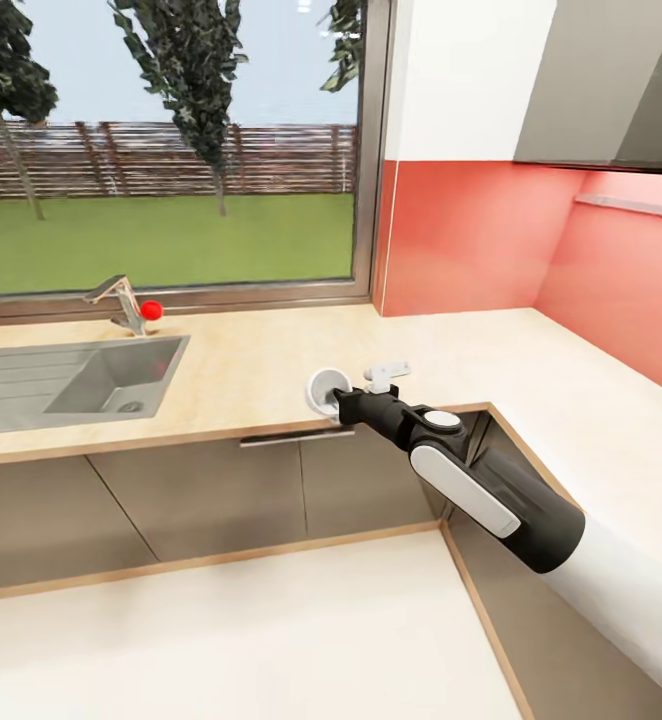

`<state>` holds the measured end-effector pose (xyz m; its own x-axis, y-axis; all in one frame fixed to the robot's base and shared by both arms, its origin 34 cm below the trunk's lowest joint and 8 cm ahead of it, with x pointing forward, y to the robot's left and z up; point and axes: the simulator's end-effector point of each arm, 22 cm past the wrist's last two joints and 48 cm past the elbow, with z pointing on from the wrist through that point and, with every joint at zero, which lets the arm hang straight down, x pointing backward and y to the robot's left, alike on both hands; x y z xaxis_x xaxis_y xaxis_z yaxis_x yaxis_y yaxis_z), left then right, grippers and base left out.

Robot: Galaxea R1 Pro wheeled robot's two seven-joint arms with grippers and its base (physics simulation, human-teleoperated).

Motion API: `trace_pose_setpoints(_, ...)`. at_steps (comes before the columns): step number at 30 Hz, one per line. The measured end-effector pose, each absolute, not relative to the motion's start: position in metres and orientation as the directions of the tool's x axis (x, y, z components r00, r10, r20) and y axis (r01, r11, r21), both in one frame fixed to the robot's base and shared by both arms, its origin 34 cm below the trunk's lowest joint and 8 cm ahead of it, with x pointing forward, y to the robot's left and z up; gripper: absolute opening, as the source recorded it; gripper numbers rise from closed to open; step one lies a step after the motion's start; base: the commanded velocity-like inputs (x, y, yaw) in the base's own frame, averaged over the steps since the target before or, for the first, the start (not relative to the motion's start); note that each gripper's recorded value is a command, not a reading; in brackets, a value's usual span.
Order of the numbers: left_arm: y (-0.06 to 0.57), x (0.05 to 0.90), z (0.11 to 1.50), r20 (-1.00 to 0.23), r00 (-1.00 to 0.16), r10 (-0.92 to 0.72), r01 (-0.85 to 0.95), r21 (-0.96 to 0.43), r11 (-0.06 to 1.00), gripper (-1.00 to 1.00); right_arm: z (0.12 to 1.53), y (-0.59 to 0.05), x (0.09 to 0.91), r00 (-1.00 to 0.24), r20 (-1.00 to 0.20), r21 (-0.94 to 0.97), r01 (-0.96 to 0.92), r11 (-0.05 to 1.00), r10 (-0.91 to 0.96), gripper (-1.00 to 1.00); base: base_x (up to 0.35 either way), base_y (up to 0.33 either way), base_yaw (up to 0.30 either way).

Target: Set up a coffee station on the kitchen countertop: keep the coffee maker on the countertop, move the bottle of coffee from the kitchen shelf to the counter next to the coffee maker, place a paper coffee filter on top of the coffee maker, put the saucer next to the coffee maker with the coffee cup on the saucer, and place the electric kettle next to the coffee maker.

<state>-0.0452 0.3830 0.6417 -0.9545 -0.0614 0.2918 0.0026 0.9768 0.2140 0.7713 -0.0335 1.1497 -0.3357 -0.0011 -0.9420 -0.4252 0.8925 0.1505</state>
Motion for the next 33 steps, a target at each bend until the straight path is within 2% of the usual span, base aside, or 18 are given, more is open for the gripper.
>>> trace_pose_setpoints(17, 0.383, -0.034, 0.637, 0.263, -0.963, -0.061, -0.003, 0.214, 0.977, 1.00, 1.162, -0.029, 0.763, -0.316, -0.949, 0.134, -0.439, 0.889, -0.013, -1.00, 0.000, 0.000, 0.000)
trace_pose_setpoints(23, 0.383, -0.029, 0.635, 0.250, -0.967, -0.056, -0.002, 0.211, 0.977, 1.00, 1.116, 0.006, 0.727, -0.343, -0.927, 0.058, -0.527, 0.848, -0.150, -1.00, 0.000, 0.000, 0.000)
trace_pose_setpoints(29, 0.384, -0.019, 0.631, 0.226, -0.973, -0.050, -0.001, 0.211, 0.977, 1.00, 1.087, 0.025, 0.695, -0.343, -0.918, 0.039, -0.580, 0.814, -0.201, -1.00, 0.000, 0.000, 0.000)
trace_pose_setpoints(33, 0.385, -0.009, 0.629, 0.203, -0.978, -0.044, -0.001, 0.211, 0.977, 1.00, 1.056, 0.029, 0.671, -0.391, -0.895, 0.064, -0.590, 0.805, -0.216, -1.00, 0.000, 0.000, 0.000)
